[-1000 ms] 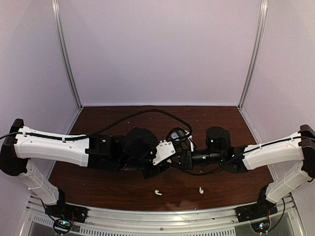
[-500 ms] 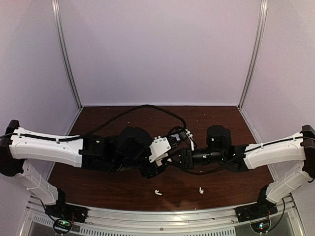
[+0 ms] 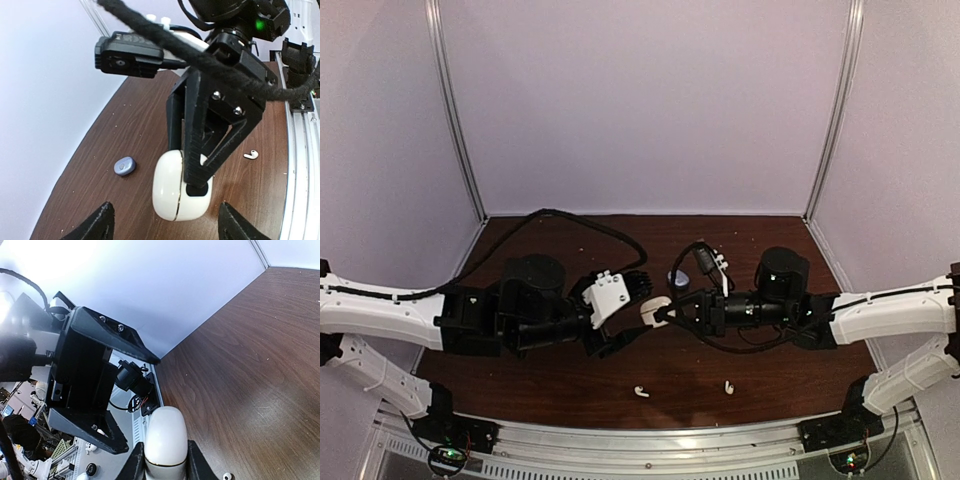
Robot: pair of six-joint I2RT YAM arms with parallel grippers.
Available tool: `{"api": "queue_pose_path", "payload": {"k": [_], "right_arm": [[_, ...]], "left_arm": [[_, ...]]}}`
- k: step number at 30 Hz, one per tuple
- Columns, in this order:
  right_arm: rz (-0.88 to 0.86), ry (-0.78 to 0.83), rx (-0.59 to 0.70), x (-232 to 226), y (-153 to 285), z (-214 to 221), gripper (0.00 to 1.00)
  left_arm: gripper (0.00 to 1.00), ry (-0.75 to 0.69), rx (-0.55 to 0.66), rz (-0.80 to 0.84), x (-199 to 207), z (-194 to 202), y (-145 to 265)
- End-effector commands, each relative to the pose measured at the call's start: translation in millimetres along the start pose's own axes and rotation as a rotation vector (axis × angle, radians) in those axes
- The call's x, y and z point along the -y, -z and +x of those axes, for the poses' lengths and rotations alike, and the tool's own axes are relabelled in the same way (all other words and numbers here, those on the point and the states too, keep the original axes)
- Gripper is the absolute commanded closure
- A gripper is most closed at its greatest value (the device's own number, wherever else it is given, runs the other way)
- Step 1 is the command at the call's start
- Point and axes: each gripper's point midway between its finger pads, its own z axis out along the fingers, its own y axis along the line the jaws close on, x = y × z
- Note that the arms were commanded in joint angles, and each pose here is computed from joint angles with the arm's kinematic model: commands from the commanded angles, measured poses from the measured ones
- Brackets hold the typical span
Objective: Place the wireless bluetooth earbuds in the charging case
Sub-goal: Pass from the right arm to the left
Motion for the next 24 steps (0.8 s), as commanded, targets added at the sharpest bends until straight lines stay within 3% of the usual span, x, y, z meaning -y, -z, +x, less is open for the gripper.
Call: {"api": "queue_pose_path", "payload": {"k": [1, 15, 19, 24], "right_arm": [[-0.063, 0.018, 0.046, -14.9, 6.3, -9.1, 0.87], [-0.116, -0.009, 0.054, -23.7, 7.7, -6.5, 0.86], [-0.114, -0.012, 0.047, -22.4, 6.8, -4.6, 0.85], [-0.113, -0.017, 0.04, -20.6, 6.4, -1.6, 0.74]], "left_arm": [[0.29, -0.044, 0.065, 0.032, 5.3, -15.3, -6.3], [0.43, -0.114, 0.059, 0.044, 10.8, -19.7, -21.6], [0.52, -0.117, 0.067, 0.021, 5.6, -24.5, -20.6], [0.63, -0.109, 0.083, -0.01, -0.9, -29.6, -17.7]]}}
